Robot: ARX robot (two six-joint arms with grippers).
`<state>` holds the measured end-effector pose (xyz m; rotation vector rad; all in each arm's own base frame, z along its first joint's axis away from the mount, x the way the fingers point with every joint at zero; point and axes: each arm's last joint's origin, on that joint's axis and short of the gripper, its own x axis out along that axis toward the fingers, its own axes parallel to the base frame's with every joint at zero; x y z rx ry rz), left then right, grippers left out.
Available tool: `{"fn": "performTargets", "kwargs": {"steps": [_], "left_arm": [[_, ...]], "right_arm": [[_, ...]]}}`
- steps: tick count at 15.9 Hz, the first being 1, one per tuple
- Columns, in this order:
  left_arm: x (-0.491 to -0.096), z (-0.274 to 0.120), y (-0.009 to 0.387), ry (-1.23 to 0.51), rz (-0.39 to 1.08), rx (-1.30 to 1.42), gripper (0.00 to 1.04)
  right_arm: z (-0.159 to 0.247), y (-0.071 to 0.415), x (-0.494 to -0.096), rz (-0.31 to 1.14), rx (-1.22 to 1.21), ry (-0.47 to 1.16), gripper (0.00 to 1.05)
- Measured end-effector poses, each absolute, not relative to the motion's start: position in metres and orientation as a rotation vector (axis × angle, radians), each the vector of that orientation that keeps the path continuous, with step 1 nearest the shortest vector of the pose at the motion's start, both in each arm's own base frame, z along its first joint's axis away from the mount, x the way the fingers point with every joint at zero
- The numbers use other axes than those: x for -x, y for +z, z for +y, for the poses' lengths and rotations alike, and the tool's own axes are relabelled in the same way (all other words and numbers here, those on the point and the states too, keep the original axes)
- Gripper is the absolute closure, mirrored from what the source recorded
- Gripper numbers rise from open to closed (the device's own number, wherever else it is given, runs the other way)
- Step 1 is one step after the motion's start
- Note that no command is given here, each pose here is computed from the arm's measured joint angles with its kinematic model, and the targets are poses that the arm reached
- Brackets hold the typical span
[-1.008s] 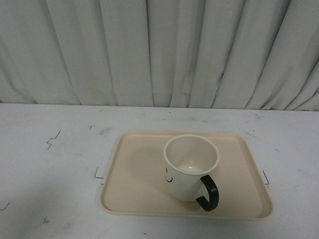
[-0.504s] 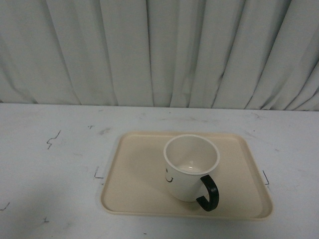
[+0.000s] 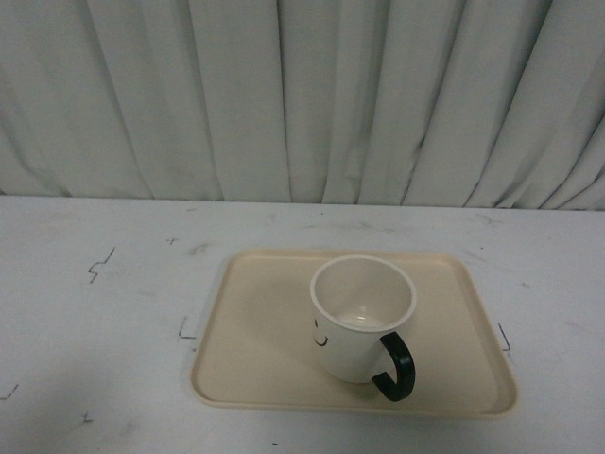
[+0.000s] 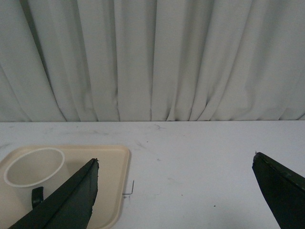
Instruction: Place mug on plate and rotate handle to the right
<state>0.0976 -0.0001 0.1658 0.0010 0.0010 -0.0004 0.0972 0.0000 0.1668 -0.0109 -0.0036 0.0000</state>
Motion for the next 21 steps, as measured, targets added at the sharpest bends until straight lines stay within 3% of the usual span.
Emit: {"fn": "performTargets", "kwargs": {"steps": [1, 4, 5, 6, 7, 8, 10, 16, 21], "left_arm": [[-0.098, 0.000, 0.166, 0.000, 0.001, 0.000, 1.02], [-0.098, 0.000, 0.166, -0.001, 0.003, 0.000, 0.82], [-0.098, 0.000, 0.166, 0.001, 0.003, 0.000, 0.65], [-0.098, 0.000, 0.166, -0.006, 0.002, -0.001, 0.54], [-0.098, 0.000, 0.165, 0.002, 0.004, -0.001, 0.41], [-0.098, 0.000, 0.166, 0.000, 0.003, -0.001, 0.29], [-0.098, 0.000, 0.166, 0.000, 0.003, -0.001, 0.05], [-0.098, 0.000, 0.166, 0.000, 0.003, -0.001, 0.07], [-0.098, 0.000, 0.166, 0.000, 0.002, -0.001, 0.07]], "right_arm": [[0.000, 0.167, -0.097, -0.004, 0.011, 0.000, 0.06], [0.000, 0.167, -0.097, -0.004, 0.011, 0.000, 0.06], [-0.001, 0.165, -0.096, 0.137, 0.032, 0.089, 0.06], [-0.004, 0.166, -0.102, 0.381, 0.015, 0.235, 0.06], [0.000, 0.171, -0.111, 0.497, -0.028, 0.418, 0.06], [0.007, 0.180, -0.125, 0.482, 0.003, 0.541, 0.06], [0.013, 0.203, -0.169, 0.498, 0.095, 0.502, 0.06], [0.072, 0.201, -0.306, 0.889, 0.070, 0.512, 0.06], [0.125, 0.153, -0.364, 1.079, -0.012, 0.436, 0.06]]}}
